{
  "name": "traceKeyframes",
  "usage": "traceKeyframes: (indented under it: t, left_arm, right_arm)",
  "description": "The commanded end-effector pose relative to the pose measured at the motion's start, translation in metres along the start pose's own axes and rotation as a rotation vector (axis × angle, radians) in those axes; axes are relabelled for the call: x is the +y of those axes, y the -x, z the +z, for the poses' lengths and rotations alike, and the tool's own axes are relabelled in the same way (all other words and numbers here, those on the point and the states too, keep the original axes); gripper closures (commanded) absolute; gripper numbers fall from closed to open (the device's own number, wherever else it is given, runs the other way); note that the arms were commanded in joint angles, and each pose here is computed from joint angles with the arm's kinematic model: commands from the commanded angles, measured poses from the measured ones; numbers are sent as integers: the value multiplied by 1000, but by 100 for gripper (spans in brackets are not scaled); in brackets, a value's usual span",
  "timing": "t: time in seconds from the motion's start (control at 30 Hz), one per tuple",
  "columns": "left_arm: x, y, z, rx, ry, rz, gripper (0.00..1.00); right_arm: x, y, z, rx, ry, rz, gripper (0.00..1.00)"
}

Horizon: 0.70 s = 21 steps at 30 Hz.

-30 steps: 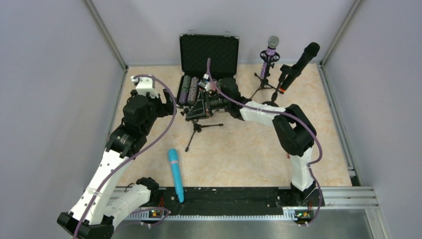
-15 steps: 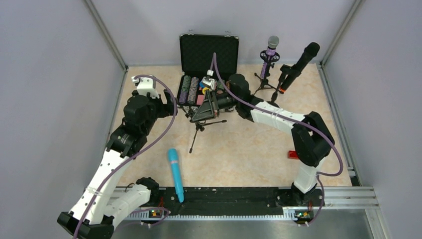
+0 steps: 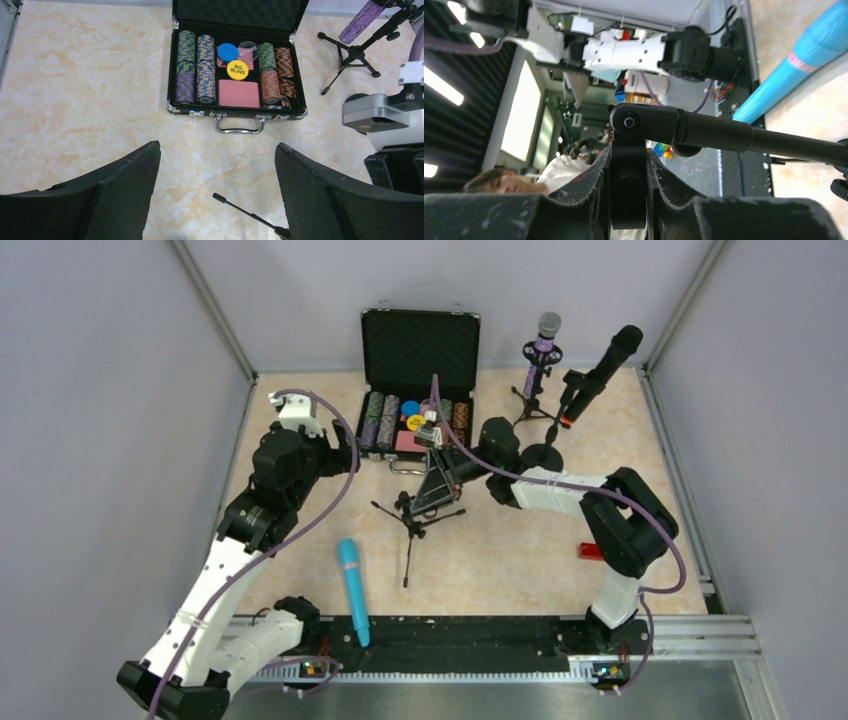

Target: Attach the microphones to the stand

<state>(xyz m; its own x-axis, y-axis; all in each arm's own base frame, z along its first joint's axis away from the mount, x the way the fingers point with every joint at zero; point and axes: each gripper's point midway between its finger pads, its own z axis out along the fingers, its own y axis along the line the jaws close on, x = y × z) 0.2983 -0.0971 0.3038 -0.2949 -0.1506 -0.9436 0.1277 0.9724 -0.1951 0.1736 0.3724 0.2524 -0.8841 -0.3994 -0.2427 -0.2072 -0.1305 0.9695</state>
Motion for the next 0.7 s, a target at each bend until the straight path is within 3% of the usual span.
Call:
traceKeyframes:
  t: [0.0,0.53,0.67]
  left_arm:
    - [-6,9,4,-39,-27,-28,12]
    - [-7,7,6,-31,-29,-28,12]
    - [-6,6,6,-29,-26,-27,12]
  right_arm:
    - [38,-20,-27,88,96,-190,100]
    - [-20,-5,-27,147,44,-112,100]
    - [-27,1,-30,138,41,-117,83]
